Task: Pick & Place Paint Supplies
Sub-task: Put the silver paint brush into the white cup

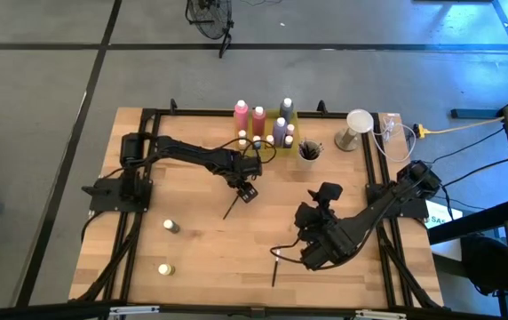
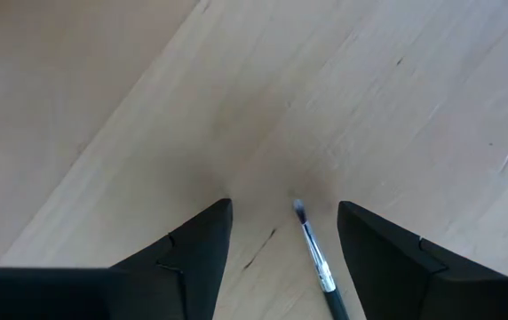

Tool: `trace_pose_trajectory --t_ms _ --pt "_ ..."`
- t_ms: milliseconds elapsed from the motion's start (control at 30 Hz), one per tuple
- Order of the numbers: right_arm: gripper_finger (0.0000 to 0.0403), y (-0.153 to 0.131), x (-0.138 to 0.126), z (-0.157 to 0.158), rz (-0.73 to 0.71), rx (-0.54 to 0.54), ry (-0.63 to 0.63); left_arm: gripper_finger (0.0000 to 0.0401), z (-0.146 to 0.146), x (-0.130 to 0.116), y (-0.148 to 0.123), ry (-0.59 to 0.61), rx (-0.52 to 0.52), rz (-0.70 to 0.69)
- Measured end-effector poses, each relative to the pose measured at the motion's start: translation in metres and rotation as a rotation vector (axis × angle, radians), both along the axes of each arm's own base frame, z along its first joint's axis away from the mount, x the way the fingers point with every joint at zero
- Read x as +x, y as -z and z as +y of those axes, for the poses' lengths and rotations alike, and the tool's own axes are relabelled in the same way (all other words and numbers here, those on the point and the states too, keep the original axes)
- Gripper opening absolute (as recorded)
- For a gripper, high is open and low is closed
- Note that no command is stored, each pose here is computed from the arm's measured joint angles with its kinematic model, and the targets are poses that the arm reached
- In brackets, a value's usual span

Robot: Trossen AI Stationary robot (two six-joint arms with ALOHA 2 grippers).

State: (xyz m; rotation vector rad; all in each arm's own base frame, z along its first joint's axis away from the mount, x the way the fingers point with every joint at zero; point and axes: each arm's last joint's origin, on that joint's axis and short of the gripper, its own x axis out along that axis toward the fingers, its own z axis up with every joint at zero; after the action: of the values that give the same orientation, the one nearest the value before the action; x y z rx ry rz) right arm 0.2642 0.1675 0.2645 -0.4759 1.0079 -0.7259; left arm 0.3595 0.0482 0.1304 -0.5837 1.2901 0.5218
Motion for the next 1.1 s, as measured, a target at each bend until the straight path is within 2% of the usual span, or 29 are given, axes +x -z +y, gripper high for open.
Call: trace_pose_trajectory --t_ms 833,1100 --pt "0.021 0.0002 0.001 -0.0009 -0.003 0.002 0.004 0.0196 0.0004 0.0023 0.0042 -0.037 -0.009 0.041" --pt "0.021 0.0002 0.001 -0.0009 -0.003 0.001 0.004 0.0196 0.0032 0.0038 -0.0023 -0.035 -0.045 0.092"
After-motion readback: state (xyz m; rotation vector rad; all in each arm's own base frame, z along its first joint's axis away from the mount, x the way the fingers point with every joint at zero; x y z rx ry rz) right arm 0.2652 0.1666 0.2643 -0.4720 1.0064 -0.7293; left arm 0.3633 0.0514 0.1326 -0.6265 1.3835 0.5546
